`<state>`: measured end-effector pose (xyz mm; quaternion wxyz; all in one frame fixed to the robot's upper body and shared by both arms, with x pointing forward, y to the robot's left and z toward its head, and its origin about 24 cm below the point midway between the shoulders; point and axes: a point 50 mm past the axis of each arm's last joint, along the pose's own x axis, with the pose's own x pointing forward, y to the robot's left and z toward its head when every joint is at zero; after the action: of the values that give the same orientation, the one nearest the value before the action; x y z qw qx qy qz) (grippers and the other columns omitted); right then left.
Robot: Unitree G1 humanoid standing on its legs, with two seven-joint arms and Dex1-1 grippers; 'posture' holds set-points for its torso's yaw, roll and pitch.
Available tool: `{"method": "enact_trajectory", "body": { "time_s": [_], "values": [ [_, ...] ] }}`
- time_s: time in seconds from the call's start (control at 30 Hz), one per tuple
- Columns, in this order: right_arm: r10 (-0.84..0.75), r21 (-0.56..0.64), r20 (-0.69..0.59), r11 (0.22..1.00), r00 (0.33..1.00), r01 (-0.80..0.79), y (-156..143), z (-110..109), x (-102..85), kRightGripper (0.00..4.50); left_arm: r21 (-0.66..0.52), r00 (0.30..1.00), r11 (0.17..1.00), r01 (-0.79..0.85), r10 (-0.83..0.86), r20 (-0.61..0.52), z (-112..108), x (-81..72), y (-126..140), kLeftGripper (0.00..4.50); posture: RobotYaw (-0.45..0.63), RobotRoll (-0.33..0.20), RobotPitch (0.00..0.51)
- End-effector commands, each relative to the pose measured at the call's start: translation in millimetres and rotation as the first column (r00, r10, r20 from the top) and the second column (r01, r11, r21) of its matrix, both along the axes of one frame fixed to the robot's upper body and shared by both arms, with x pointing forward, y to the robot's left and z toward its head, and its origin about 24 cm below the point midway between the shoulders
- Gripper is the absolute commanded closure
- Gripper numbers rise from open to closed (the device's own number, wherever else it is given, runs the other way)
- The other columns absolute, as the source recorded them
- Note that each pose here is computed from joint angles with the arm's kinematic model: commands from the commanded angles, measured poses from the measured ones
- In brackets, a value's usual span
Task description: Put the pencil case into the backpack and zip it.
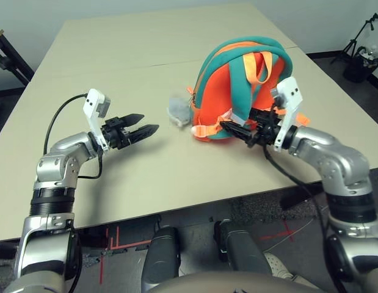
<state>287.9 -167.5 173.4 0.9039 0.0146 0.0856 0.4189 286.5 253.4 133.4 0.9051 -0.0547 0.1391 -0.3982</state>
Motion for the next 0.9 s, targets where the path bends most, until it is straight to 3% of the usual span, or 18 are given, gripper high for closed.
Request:
{"method": "enact_trajectory", "body": {
  "time_s": [0.03,0.27,0.43,0.57,0.8,0.9],
  "values": [
    [0.045,-0.045,-0.003,0.998,0.999,-0.045,-20,12,-2.5,0.03,0.004,1.0,1.0,0.02,-0.02,-0.009,13,-12.8,3,0.0,-0.1,0.0,0.123],
    [0.071,-0.193,-0.063,0.978,0.995,-0.082,-72,17,-8.9,0.03,0.096,0.995,0.991,-0.094,0.092,0.022,22,-24.2,27,0.0,-0.09,0.0,0.123],
    [-0.107,-0.304,-0.027,0.948,0.994,0.094,-110,4,3.3,0.03,0.137,0.928,0.92,-0.367,0.354,0.114,13,-21.7,51,0.0,-0.08,0.0,0.119],
    [-0.295,-0.265,0.046,0.918,0.954,0.296,-128,-4,18.6,0.03,0.104,0.865,0.862,-0.495,0.478,0.153,-1,-23.7,55,0.0,-0.08,0.0,0.118],
    [-0.596,-0.16,0.114,0.779,0.795,0.606,-154,-26,34.8,0.03,0.017,0.64,0.651,-0.759,0.741,0.204,-25,-23.2,63,0.0,-0.08,0.0,0.117],
    [-0.681,-0.091,0.124,0.716,0.722,0.692,-158,-34,39.8,0.03,0.006,0.576,0.589,-0.808,0.787,0.221,-31,-22.2,64,0.0,-0.07,0.0,0.118]
  ]
}}
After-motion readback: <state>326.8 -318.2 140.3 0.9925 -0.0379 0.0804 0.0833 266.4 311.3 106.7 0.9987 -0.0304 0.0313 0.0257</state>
